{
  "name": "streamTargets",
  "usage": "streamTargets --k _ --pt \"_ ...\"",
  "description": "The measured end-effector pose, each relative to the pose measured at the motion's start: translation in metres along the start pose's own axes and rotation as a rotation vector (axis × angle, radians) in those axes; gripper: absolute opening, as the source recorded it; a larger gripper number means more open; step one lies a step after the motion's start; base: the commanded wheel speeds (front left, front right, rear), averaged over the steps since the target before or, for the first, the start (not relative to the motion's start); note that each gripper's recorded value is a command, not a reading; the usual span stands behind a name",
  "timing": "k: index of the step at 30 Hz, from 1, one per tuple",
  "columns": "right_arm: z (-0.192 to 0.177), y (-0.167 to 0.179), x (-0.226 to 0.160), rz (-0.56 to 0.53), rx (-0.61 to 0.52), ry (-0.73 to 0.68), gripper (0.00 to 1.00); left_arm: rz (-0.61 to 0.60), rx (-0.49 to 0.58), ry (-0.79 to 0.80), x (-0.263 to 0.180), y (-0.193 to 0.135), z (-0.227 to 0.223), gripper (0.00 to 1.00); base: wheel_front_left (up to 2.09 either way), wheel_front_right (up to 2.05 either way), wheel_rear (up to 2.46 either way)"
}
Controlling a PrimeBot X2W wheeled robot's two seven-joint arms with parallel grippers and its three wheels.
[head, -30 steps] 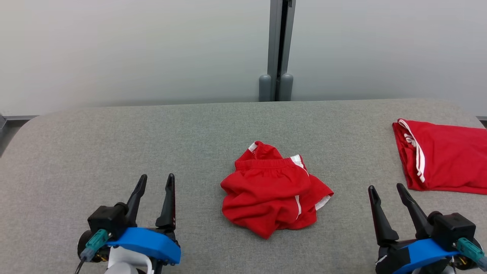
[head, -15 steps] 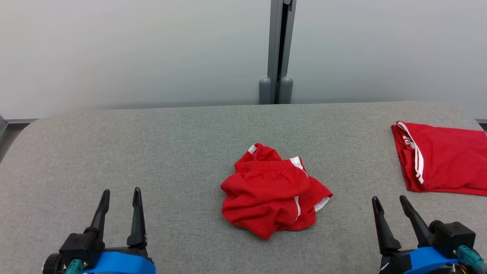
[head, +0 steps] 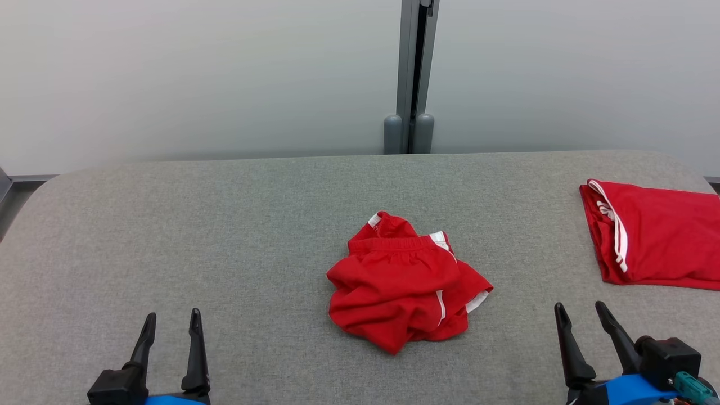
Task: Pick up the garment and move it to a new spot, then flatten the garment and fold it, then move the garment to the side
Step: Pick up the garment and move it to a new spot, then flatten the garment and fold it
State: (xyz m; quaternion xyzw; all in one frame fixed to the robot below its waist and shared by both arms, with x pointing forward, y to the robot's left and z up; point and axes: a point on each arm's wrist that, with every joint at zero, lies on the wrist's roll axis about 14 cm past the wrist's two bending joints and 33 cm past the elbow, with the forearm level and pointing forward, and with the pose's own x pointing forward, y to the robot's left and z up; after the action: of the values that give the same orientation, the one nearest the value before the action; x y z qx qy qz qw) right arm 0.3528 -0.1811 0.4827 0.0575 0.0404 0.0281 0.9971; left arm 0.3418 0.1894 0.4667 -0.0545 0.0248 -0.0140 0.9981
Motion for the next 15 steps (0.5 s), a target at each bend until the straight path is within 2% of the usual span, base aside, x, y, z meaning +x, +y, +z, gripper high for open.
streamTargets --k 15 --pt "-0.0053 0.0016 -0.0014 0.004 0.006 0.013 1.0 -0.01 -0.007 0.021 -0.0011 -0.0017 -0.0075 1.0 0.0 0.0 0.0"
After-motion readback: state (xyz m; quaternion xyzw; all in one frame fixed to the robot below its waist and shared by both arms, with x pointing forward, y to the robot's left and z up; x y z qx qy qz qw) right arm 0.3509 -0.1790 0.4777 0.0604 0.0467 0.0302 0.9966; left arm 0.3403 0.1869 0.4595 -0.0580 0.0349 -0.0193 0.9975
